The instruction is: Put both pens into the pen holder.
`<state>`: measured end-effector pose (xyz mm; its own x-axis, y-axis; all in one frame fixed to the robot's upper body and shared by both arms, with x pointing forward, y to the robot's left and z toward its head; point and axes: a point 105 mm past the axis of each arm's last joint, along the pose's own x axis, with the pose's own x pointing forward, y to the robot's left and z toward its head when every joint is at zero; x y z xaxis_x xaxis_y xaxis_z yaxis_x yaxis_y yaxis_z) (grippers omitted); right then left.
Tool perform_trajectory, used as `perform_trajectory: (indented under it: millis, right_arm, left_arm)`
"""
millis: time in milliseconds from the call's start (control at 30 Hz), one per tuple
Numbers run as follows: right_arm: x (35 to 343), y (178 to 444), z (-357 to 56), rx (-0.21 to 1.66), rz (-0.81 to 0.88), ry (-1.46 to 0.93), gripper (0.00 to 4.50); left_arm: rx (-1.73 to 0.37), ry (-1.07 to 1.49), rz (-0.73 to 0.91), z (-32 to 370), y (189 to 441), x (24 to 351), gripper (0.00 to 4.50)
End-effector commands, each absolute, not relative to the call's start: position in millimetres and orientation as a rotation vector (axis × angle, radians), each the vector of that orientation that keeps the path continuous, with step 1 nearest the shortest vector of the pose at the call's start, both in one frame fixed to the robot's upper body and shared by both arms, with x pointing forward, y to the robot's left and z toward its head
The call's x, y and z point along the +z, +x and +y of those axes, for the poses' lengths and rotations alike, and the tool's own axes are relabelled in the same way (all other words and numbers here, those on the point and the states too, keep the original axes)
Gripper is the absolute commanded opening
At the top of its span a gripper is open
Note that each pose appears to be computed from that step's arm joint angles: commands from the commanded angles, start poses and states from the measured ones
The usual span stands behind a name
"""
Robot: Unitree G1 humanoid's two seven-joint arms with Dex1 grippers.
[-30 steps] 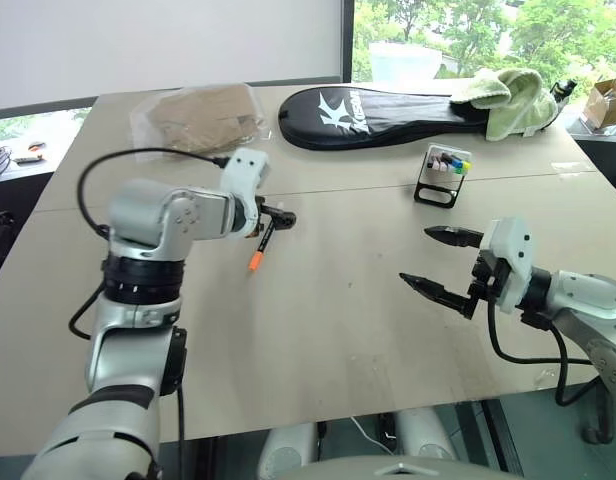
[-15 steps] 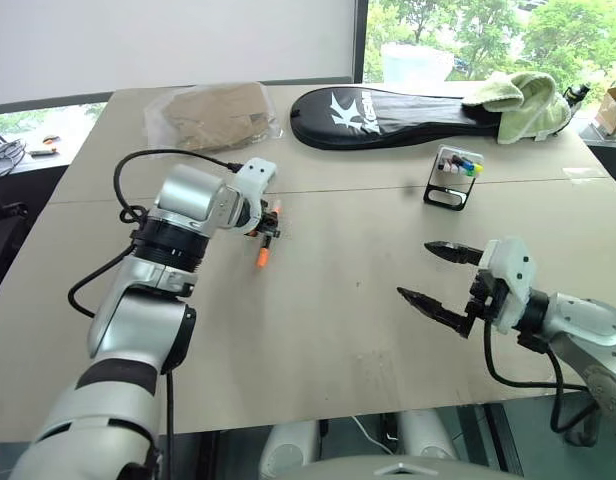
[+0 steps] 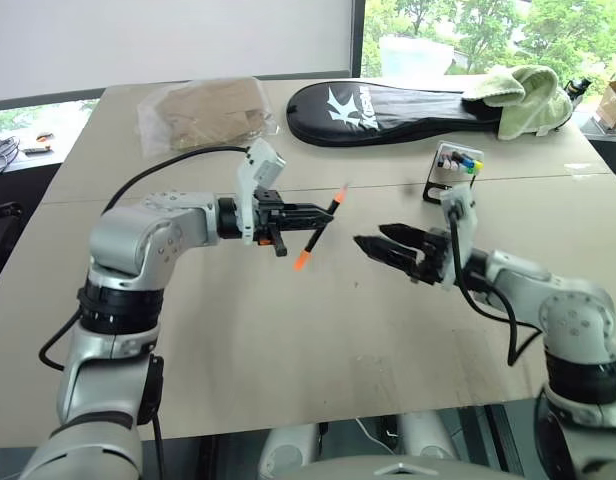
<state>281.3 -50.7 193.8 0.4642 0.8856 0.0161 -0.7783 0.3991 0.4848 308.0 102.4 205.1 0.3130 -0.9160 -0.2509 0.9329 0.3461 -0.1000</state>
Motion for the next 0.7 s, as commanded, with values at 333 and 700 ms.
perform_trajectory:
  millis: [333,700]
  right_arm:
    - [219,277,-39,1.167,0.269,0.563,3.93]
    - [215,278,-40,1.155,0.283,0.523,0.12]
  left_arm:
    - [-1.328,0.269,0.144,92,280,210,0.0]
    - [-1.36,0.276,0.055,87,274,211,0.0]
